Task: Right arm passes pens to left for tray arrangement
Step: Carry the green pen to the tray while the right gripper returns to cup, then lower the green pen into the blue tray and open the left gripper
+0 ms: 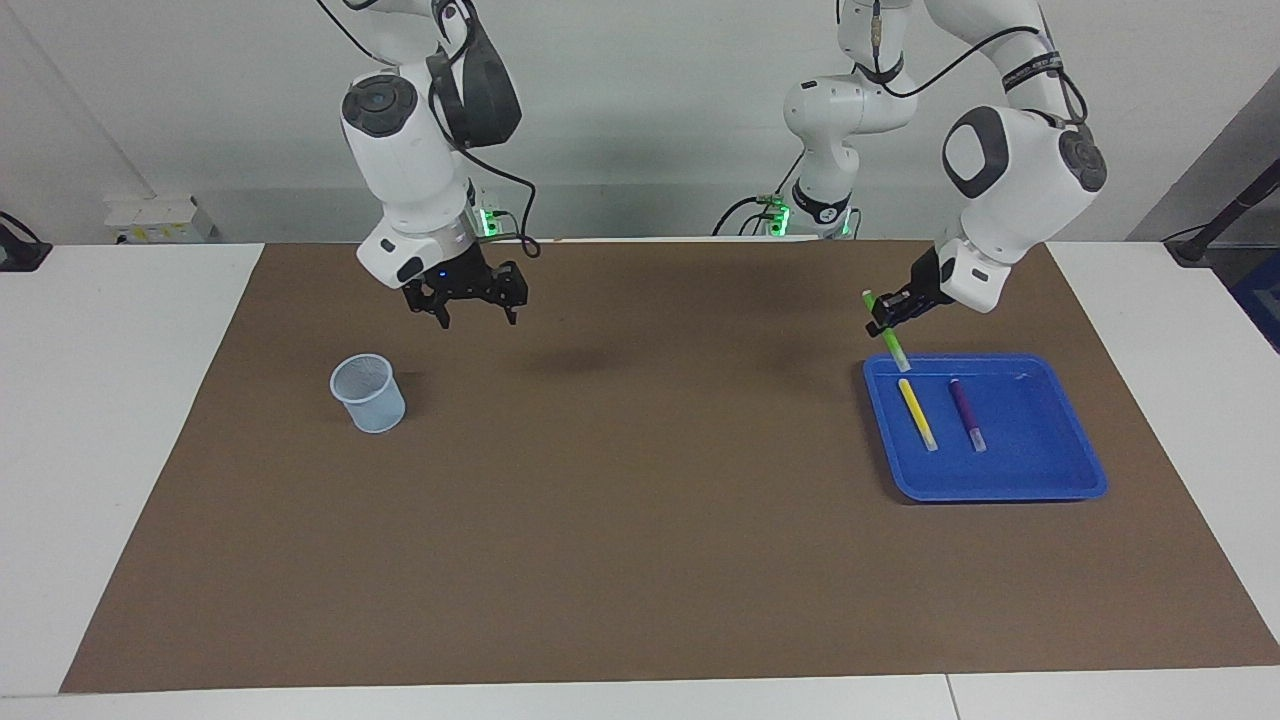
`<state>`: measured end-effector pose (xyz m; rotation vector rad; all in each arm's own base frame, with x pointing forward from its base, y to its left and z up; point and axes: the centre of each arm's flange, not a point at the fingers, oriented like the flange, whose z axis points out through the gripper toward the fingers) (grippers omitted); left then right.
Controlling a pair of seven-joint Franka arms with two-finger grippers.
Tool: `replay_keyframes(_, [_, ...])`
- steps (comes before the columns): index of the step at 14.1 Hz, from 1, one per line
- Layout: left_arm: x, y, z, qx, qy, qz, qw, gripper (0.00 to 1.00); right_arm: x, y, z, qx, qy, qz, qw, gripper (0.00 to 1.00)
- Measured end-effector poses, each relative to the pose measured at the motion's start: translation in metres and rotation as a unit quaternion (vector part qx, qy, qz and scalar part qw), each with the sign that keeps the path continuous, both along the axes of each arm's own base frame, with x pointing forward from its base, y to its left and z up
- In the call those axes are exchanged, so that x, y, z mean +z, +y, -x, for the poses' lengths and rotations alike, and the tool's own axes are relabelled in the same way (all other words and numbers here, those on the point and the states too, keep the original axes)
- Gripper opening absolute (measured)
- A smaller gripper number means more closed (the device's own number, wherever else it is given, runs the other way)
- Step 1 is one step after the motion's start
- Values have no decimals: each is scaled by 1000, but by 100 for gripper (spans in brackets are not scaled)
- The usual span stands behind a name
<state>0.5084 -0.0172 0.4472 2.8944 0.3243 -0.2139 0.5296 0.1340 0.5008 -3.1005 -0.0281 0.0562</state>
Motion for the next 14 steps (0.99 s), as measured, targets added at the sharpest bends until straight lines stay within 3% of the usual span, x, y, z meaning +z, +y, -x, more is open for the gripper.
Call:
replay_keyframes(3, [2,55,2,-69,-15,-33,997,18,19,-34,-5,14,1,30,999,100])
replay_keyframes(7, [-10,107,-1,-109,-30,-58,992,18,52,-51,-17,45,-9,50,998,100])
replay_keyframes(14, [-69,138,-26,-132,-46,-79,987,18,36,-64,-23,67,10,49,996,100])
